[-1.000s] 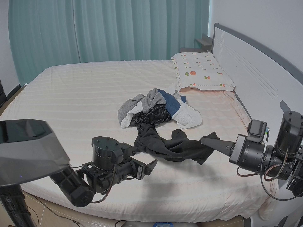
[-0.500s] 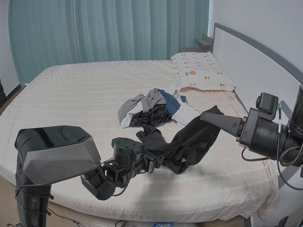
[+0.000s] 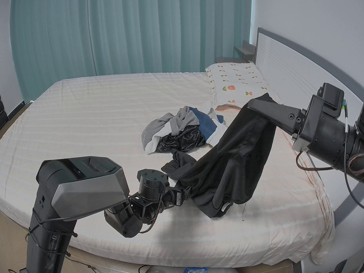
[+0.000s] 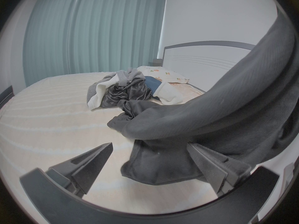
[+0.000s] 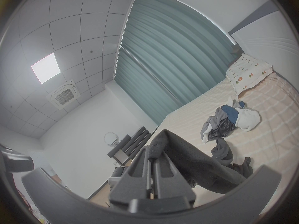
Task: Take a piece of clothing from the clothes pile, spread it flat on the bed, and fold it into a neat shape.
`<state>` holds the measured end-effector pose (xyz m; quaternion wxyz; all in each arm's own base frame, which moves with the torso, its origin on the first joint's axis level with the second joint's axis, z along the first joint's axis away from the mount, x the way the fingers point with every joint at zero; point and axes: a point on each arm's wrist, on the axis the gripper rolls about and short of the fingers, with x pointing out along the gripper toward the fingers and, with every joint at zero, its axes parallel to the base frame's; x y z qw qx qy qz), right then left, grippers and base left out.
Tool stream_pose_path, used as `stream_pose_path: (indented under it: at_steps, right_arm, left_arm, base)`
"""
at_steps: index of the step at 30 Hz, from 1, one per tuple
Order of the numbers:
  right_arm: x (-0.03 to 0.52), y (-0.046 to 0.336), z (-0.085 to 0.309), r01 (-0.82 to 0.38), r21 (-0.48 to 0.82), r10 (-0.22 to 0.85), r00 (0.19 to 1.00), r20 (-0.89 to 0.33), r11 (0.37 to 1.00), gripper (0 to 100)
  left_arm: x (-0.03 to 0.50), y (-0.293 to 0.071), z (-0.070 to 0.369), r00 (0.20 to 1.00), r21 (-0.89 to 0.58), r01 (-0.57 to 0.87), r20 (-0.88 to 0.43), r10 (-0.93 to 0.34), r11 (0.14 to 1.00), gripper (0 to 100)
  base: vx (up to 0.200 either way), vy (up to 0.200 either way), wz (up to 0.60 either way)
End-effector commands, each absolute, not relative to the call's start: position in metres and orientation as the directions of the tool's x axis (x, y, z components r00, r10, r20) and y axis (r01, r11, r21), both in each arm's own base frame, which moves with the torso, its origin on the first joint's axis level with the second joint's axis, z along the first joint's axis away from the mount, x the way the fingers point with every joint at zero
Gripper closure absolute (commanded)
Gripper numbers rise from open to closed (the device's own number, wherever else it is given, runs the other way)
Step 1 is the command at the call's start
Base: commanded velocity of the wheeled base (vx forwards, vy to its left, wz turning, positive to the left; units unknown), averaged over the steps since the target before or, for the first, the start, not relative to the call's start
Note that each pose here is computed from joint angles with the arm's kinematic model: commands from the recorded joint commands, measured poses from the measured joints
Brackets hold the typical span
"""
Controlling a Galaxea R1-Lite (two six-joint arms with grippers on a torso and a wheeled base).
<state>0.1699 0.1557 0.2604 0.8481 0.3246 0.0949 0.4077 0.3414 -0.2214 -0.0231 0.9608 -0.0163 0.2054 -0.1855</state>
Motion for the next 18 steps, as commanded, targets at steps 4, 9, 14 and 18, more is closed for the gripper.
stream_pose_path:
  at_steps: [4, 9, 14, 18]
  right_arm:
    - [0.188, 0.145, 0.26, -0.596, 0.627, 0.709, 0.699, 0.097, 0.502, 100]
    - [0.211, 0.142, 0.243, -0.539, 0.643, 0.679, 0.733, 0.039, 0.544, 100]
    - [0.223, 0.141, 0.236, -0.51, 0.65, 0.662, 0.749, 0.014, 0.563, 100]
    - [0.225, 0.142, 0.235, -0.505, 0.651, 0.66, 0.751, 0.008, 0.567, 100]
  left_arm:
    - [0.387, -0.184, -0.008, 0.932, -0.197, 0.155, -0.296, -0.209, 0.968, 0]
    - [0.413, -0.145, 0.002, 0.96, -0.266, 0.037, -0.26, -0.109, 0.963, 0]
    - [0.415, -0.126, -0.002, 0.959, -0.282, -0.017, -0.277, -0.065, 0.959, 0]
    - [0.405, -0.123, -0.013, 0.941, -0.275, -0.021, -0.329, -0.073, 0.961, 0]
  base:
    - [0.0, 0.0, 0.0]
    - [0.0, 0.0, 0.0]
    - [0.0, 0.0, 0.0]
    - [0.0, 0.0, 0.0]
